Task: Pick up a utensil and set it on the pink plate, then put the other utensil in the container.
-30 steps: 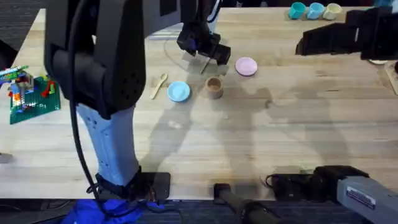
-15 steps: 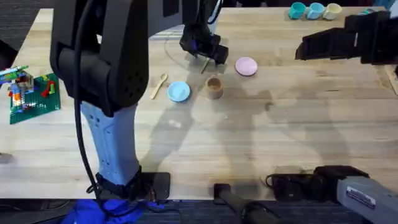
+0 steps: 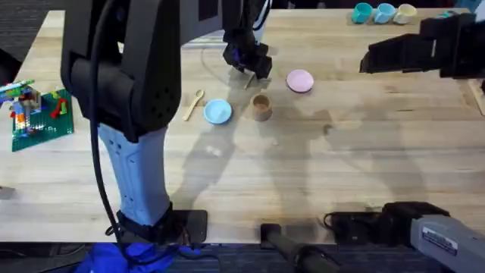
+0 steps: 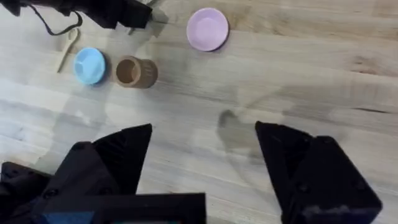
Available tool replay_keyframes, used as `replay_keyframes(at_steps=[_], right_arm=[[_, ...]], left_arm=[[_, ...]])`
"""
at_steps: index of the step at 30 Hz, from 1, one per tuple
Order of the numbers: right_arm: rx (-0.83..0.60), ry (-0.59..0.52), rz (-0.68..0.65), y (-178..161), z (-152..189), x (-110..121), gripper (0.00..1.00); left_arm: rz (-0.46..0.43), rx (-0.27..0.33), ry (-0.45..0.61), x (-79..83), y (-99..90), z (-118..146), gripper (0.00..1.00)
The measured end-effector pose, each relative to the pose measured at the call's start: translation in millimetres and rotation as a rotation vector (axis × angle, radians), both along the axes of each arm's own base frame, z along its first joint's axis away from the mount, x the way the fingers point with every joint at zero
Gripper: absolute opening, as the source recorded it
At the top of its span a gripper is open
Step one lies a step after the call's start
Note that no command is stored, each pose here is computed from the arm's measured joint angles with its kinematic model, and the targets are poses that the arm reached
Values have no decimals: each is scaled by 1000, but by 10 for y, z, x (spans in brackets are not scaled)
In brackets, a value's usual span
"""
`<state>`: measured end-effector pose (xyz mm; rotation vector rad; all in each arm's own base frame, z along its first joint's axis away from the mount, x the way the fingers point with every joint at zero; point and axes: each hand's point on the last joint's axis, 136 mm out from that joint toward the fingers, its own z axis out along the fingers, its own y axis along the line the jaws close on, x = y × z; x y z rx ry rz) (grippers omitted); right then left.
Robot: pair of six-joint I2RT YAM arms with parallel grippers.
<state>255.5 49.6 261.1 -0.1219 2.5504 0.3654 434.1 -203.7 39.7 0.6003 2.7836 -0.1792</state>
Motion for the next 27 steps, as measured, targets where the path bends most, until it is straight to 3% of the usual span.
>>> replay_keyframes(at_steps=[11,27], right_arm=[[0,0,0,0,0,0,997],[0,0,0,0,1,0,996]], left_arm=[[-8,26,14,-39,43,-8,491],[-23,23,19,-76,-19,-10,204]])
